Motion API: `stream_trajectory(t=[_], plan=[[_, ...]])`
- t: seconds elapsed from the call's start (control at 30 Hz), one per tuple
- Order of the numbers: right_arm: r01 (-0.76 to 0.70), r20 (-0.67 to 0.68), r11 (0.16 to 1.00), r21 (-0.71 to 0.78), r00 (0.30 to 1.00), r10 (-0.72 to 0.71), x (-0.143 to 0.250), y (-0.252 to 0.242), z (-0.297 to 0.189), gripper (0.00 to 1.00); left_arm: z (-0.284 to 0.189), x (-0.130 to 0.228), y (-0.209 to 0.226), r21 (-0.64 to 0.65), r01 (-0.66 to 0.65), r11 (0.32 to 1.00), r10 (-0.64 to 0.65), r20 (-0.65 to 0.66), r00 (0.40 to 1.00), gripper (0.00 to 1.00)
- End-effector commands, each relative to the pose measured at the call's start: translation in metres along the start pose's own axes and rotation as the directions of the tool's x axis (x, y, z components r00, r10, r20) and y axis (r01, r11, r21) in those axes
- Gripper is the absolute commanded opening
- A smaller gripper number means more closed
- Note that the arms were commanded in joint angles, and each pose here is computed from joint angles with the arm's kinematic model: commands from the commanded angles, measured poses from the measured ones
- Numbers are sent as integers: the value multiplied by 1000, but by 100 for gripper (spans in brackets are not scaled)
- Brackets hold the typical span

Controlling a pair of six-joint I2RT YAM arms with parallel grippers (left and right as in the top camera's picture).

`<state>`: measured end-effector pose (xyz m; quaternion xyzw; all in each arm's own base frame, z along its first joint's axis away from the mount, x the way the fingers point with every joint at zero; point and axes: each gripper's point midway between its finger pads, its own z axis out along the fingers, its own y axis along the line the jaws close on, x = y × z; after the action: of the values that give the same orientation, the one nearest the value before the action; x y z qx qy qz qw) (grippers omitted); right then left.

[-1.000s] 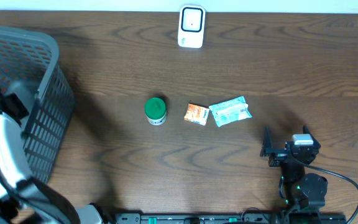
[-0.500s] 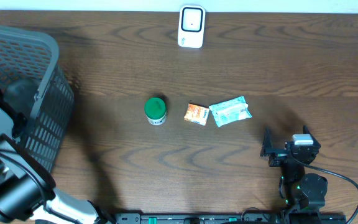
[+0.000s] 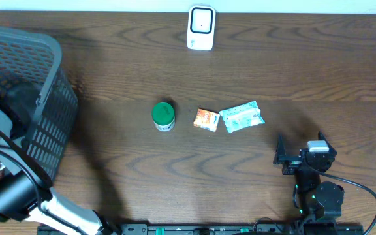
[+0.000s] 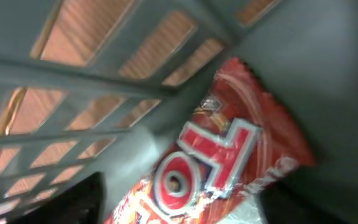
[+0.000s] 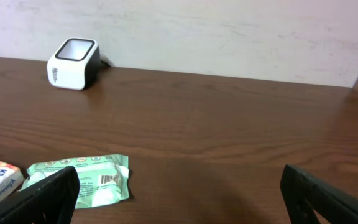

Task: Scan the item barcode
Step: 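Reach the left gripper into the basket and grasp the red TOP bar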

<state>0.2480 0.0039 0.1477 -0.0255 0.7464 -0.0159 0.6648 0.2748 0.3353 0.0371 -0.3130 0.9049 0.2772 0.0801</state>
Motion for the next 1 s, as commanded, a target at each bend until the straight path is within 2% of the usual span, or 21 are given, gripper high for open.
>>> stream_trajectory(t=[0.0, 0.07, 0.17, 0.2, 0.4, 0.6, 0.8, 0.97], plan=[[0, -5, 1000, 12, 1000, 0, 2, -3, 0, 99, 39, 64, -32, 79, -82, 994, 96, -201, 975, 57], [0, -5, 1000, 12, 1000, 0, 2, -3, 0, 99, 38, 71, -33, 90, -90, 992, 108, -226, 968, 43], [0, -5, 1000, 12, 1000, 0, 2, -3, 0, 99, 36, 76, -33, 86, -66, 994, 86, -249, 965, 10], [0, -5, 1000, 12, 1000, 0, 2, -3, 0, 99, 35, 76, -33, 82, -51, 995, 70, -252, 965, 8], [0, -5, 1000, 12, 1000, 0, 2, -3, 0, 99, 13, 54, -34, 76, -27, 997, 41, -178, 983, 7], [0, -5, 1000, 12, 1000, 0, 2, -3, 0, 99, -56, -6, -17, 73, 23, 997, -28, 65, 997, 7], [0, -5, 1000, 12, 1000, 0, 2, -3, 0, 99, -134, -48, -10, 173, 91, 981, -140, 301, 943, 8], [0, -5, 1000, 12, 1000, 0, 2, -3, 0, 99, -165, -57, -7, 255, 144, 956, -233, 359, 904, 7]])
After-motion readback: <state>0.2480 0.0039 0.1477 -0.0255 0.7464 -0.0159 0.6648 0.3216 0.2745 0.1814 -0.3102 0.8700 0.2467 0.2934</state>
